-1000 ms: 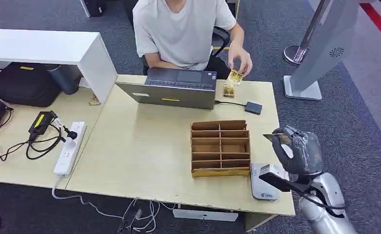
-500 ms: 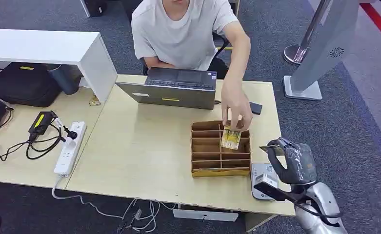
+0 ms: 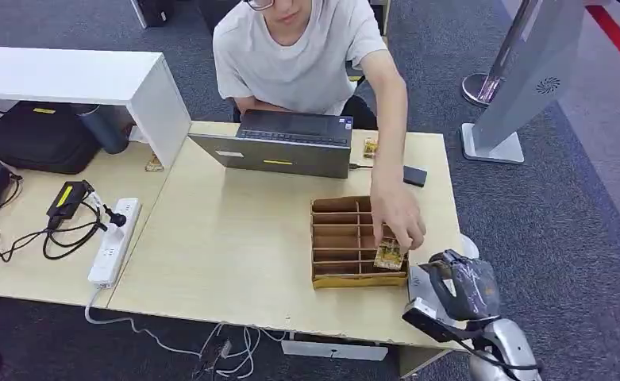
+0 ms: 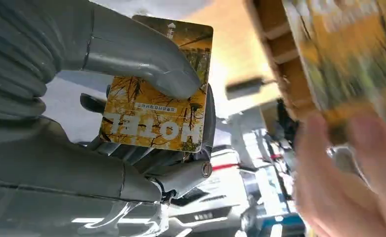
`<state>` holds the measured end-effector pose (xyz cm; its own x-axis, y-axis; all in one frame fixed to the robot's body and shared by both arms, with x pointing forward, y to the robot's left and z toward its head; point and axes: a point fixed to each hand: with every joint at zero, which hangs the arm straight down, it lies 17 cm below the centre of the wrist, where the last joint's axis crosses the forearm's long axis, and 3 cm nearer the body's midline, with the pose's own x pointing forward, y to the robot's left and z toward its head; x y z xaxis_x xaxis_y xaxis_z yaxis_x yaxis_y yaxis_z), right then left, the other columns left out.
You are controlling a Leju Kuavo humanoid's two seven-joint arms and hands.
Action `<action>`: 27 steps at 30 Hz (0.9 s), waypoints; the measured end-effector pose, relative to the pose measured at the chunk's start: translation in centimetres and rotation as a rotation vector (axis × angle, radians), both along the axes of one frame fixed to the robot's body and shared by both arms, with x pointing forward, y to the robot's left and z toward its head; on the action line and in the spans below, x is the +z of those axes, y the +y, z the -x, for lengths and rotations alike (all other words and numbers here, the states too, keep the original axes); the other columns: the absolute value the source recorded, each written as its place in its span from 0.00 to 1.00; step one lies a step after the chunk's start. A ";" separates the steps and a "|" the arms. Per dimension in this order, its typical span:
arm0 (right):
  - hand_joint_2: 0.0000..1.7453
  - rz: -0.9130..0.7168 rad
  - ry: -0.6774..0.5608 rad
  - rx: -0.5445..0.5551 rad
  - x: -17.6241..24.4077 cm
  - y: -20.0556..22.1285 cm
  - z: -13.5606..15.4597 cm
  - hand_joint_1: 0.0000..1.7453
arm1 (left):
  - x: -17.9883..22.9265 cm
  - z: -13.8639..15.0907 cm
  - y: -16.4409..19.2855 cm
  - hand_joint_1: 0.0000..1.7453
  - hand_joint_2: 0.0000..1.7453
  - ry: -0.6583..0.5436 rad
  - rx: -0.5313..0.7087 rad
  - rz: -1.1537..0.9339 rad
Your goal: Pass the card to the sensor for recognition and then transmit it.
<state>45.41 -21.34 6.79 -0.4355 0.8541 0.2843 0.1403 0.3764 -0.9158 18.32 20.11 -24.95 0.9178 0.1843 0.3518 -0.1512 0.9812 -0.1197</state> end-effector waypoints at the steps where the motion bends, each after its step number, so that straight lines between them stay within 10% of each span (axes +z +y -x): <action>1: 1.00 0.004 0.016 -0.011 -0.8 -0.5 0.1 1.00 | 0.0 0.0 0.0 0.00 1.00 0.000 -0.001 0.000; 18: 1.00 0.030 0.175 -0.158 -8.4 -6.3 2.9 1.00 | -0.1 0.2 0.1 0.00 1.00 0.005 -0.005 -0.002; 27: 1.00 -0.004 0.095 -0.123 -4.5 -4.6 1.1 1.00 | -0.1 0.2 0.3 0.00 1.00 0.006 -0.014 -0.008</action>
<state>44.33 -25.96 2.25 -0.2986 0.8981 0.3230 0.0989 0.3657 -0.9255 18.14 20.44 -25.06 0.9225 0.1681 0.3476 -0.1377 0.9843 -0.1105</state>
